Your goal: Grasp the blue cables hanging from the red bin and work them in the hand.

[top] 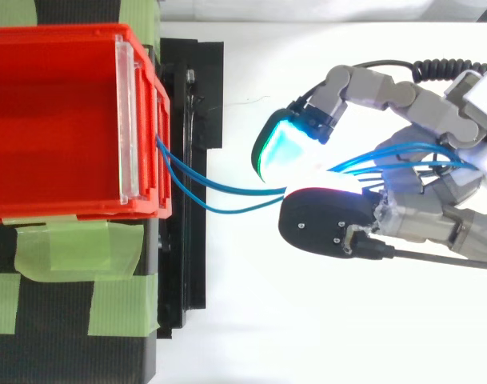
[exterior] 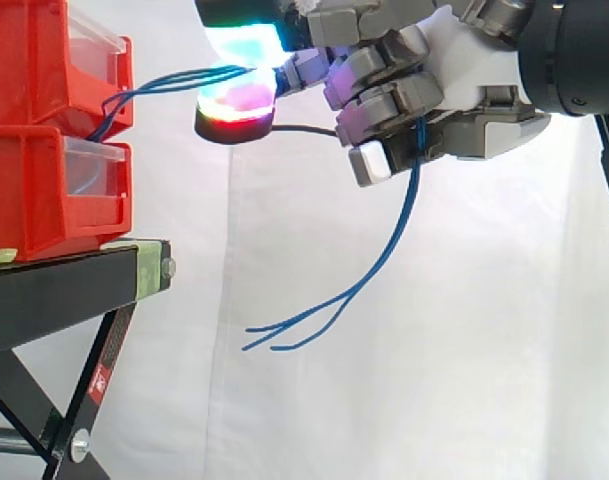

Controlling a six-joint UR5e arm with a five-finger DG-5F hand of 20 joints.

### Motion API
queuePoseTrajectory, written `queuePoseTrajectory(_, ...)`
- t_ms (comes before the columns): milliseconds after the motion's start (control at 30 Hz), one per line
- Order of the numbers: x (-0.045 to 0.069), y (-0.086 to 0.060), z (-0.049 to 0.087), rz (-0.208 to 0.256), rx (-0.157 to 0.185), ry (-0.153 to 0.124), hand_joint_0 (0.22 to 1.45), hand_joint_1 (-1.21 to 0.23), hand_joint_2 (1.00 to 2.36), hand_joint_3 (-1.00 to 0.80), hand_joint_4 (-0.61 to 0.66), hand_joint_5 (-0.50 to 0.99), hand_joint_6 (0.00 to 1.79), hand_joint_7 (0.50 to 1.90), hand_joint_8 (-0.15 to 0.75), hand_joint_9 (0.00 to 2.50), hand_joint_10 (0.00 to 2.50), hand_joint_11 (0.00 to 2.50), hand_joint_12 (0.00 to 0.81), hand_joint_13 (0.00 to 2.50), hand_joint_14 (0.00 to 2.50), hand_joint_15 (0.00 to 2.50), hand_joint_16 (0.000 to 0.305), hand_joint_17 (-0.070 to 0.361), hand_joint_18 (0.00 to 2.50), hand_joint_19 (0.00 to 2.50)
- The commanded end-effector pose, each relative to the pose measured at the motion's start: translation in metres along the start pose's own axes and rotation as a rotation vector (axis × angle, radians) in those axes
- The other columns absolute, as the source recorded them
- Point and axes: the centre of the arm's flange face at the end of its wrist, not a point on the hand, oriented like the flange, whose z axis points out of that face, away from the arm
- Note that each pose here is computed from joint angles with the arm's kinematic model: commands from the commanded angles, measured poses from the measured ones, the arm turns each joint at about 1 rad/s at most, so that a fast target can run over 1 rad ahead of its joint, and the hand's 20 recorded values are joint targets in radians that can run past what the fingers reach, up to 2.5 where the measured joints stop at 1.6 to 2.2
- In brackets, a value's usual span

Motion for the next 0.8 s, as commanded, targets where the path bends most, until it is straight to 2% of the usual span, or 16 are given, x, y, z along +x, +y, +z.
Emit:
queuePoseTrajectory(0, 0.0000, 0.0001, 0.0000, 0.000, 0.000, 0.000, 1.05, -0.62, 1.02, -0.16, 0.26, 0.15, 0.31, 1.27, 0.580, 1.71, 2.50, 2.50, 0.706, 2.10, 2.50, 2.15, 0.210, 0.158, 2.50, 0.77)
queuePoseTrajectory(333, 0.0000, 0.0001, 0.0000, 0.000, 0.000, 0.000, 1.10, -0.62, 1.00, 0.37, 0.26, 0.17, 0.30, 1.27, 0.580, 1.71, 2.50, 2.50, 0.706, 2.10, 2.50, 2.15, 0.210, 0.158, 2.50, 0.77)
queuePoseTrajectory(467, -0.0001, -0.0001, -0.0001, -0.001, 0.000, 0.000, 1.12, -0.63, 1.00, 0.38, 0.27, 0.18, 0.29, 1.27, 0.580, 1.71, 2.50, 2.50, 0.706, 2.10, 2.50, 2.15, 0.210, 0.158, 2.50, 0.77)
queuePoseTrajectory(500, -0.0001, -0.0001, -0.0001, -0.001, 0.000, 0.000, 1.11, -0.63, 1.00, 0.34, 0.26, 0.18, 0.29, 1.27, 0.580, 1.71, 2.50, 2.50, 0.706, 2.10, 2.50, 2.15, 0.210, 0.158, 2.50, 0.77)
queuePoseTrajectory(567, -0.0001, -0.0001, -0.0001, -0.001, 0.000, 0.000, 1.07, -0.63, 1.02, 0.09, 0.26, 0.19, 0.25, 1.29, 0.580, 1.71, 2.50, 2.50, 0.706, 2.10, 2.50, 2.15, 0.210, 0.158, 2.50, 0.77)
queuePoseTrajectory(633, 0.0004, -0.0008, -0.0001, -0.002, 0.001, 0.001, 1.02, -0.62, 1.02, -0.26, 0.26, 0.20, 0.18, 1.32, 0.580, 1.71, 2.50, 2.50, 0.706, 2.10, 2.50, 2.15, 0.210, 0.158, 2.50, 0.77)
queuePoseTrajectory(667, -0.0001, -0.0001, -0.0001, -0.001, 0.000, 0.000, 1.00, -0.61, 1.02, -0.36, 0.27, 0.20, 0.16, 1.32, 0.580, 1.71, 2.50, 2.50, 0.706, 2.10, 2.50, 2.15, 0.210, 0.158, 2.50, 0.77)
queuePoseTrajectory(767, 0.0005, -0.0006, 0.0001, 0.000, 0.000, 0.000, 0.99, -0.60, 1.02, -0.48, 0.27, 0.21, 0.12, 1.34, 0.580, 1.71, 2.50, 2.50, 0.706, 2.10, 2.50, 2.15, 0.210, 0.158, 2.50, 0.77)
